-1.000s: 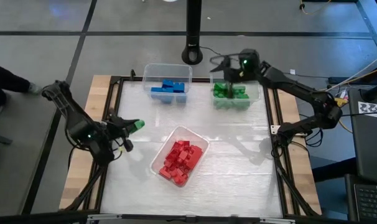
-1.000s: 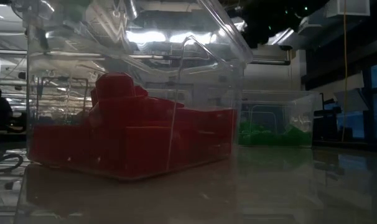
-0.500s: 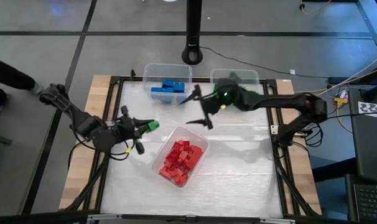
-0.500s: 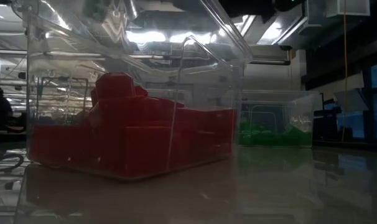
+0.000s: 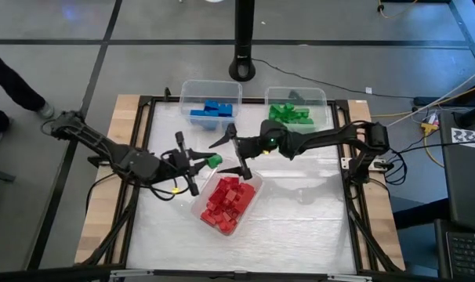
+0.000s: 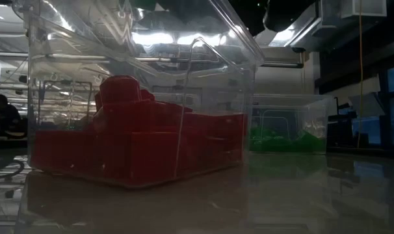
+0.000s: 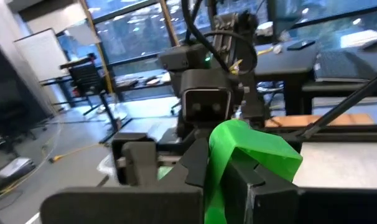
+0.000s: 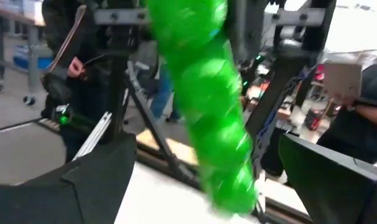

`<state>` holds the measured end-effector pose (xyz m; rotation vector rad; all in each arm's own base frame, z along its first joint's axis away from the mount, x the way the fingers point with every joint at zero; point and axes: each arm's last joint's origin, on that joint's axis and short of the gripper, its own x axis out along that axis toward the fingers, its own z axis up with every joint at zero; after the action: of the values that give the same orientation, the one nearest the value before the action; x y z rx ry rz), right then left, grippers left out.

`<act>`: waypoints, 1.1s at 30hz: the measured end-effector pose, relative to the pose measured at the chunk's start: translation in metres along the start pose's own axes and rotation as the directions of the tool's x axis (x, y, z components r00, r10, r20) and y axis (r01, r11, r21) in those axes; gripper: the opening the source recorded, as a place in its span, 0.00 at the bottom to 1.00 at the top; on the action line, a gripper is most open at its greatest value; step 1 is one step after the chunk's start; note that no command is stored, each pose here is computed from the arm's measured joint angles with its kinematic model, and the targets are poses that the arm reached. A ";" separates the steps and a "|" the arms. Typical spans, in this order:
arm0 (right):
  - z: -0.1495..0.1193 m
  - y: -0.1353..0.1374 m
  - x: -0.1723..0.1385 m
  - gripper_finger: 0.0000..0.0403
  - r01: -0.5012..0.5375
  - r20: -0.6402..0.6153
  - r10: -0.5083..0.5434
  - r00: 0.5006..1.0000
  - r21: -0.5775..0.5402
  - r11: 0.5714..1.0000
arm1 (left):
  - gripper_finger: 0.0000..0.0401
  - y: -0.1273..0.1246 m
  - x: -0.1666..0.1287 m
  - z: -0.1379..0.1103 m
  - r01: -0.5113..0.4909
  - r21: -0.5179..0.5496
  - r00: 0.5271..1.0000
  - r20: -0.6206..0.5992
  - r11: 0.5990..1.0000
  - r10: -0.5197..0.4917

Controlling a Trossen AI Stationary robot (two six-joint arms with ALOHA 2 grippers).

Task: Sort blocks
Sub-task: Put the green game piece into the top right transparent bin

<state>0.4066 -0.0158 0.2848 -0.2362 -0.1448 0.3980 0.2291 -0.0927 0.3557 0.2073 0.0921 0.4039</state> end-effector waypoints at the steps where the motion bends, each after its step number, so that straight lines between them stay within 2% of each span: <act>1: 0.001 0.001 0.001 0.97 0.017 0.005 -0.017 1.000 -0.004 1.000 | 0.03 -0.001 0.003 0.000 0.016 -0.005 1.000 0.006 1.000 -0.016; 3: 0.003 0.002 0.002 0.97 0.059 0.012 -0.059 0.998 -0.014 0.998 | 0.03 -0.003 0.009 -0.002 0.041 -0.002 0.999 0.017 0.999 -0.041; 8: 0.007 0.003 0.002 0.96 0.060 0.042 -0.059 0.997 -0.035 0.998 | 0.03 -0.006 0.022 -0.003 0.052 0.017 0.998 0.045 0.998 -0.053; 11: 0.005 0.002 0.002 0.91 0.039 0.031 -0.038 0.999 -0.039 0.998 | 0.04 -0.006 0.024 -0.003 0.065 0.026 0.996 0.052 0.998 -0.066; 14: 0.007 0.003 0.002 0.77 0.034 0.051 -0.031 0.998 -0.056 0.998 | 0.04 -0.006 0.024 -0.003 0.070 0.028 0.996 0.056 0.997 -0.071; 20: 0.007 0.004 0.002 0.37 -0.003 0.061 0.010 0.998 -0.124 0.992 | 0.06 -0.005 0.024 -0.002 0.063 0.018 0.996 0.057 0.998 -0.064; 21: 0.007 0.004 0.002 0.33 -0.008 0.062 0.017 0.998 -0.137 0.990 | 0.07 -0.005 0.024 -0.002 0.063 0.021 0.996 0.058 0.998 -0.064; 26: 0.007 0.004 0.002 0.33 -0.013 0.064 0.024 0.998 -0.165 0.986 | 0.09 -0.003 0.026 -0.003 0.056 0.014 0.997 0.056 0.998 -0.057; 30: 0.007 0.003 0.002 0.33 0.020 0.059 -0.010 0.998 -0.172 0.985 | 0.11 -0.002 0.027 -0.003 0.049 -0.006 0.997 0.056 0.999 -0.049; 33: 0.007 0.003 0.002 0.33 0.029 0.056 -0.018 0.998 -0.190 0.981 | 0.15 -0.002 0.027 -0.003 0.051 -0.025 0.997 0.054 0.998 -0.050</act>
<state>0.4060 -0.0112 0.2910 -0.4124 -0.2393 0.3671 0.2542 -0.0831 0.3511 0.1890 0.0398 0.3489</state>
